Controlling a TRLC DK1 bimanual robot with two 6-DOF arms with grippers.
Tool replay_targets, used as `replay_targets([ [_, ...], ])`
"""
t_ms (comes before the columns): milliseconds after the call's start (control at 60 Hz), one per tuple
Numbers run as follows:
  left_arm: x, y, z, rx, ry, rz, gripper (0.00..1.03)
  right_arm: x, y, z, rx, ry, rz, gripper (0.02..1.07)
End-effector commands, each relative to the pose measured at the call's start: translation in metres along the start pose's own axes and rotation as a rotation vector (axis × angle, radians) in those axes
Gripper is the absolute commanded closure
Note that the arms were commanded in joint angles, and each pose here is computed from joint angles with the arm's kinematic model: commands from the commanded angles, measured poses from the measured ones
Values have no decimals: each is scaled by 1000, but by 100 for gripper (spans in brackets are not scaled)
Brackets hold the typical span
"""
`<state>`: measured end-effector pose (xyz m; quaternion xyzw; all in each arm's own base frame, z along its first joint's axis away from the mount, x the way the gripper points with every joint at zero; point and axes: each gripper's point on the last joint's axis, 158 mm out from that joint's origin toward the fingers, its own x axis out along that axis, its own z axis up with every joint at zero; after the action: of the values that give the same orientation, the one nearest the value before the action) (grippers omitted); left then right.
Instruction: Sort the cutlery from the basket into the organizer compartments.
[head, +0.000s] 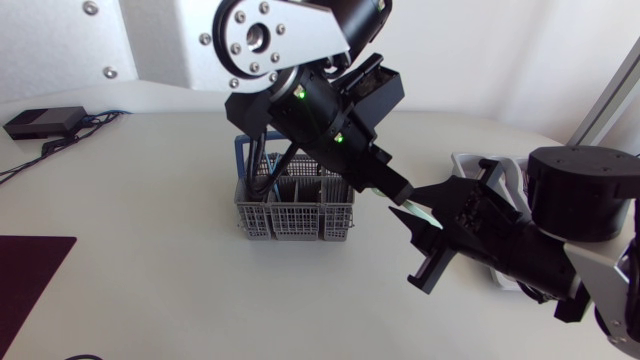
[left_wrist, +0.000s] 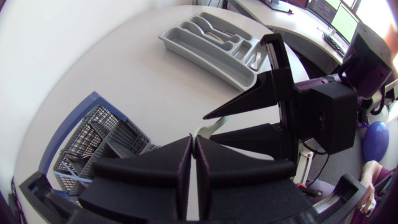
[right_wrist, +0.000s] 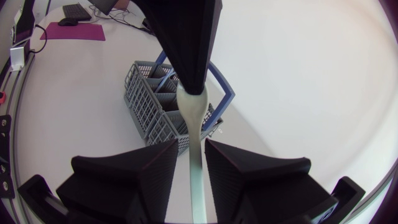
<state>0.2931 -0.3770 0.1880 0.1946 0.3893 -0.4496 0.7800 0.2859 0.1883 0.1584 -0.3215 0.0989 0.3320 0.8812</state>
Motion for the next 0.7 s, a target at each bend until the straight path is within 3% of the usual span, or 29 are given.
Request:
replay_targets([
  [0,4,-5,5,-9,-1,-16,100,2,-7,13,16,-23,-19,80],
  [150,5,-5,2,-10,5,-18,100,4,-6,14,13,-20,-18,89],
  [500,6,-8,1,-11,7,-28,99,5,-3,9,15,-5,-6,94],
  [600,3,-5,5,-22,-4,-25,81,5,1,6,14,0,6,94],
  [633,0,-3,8,-28,-13,-22,69,4,3,5,15,2,17,95],
  [683,-3,2,11,-37,-23,-15,59,3,5,4,14,4,26,95],
])
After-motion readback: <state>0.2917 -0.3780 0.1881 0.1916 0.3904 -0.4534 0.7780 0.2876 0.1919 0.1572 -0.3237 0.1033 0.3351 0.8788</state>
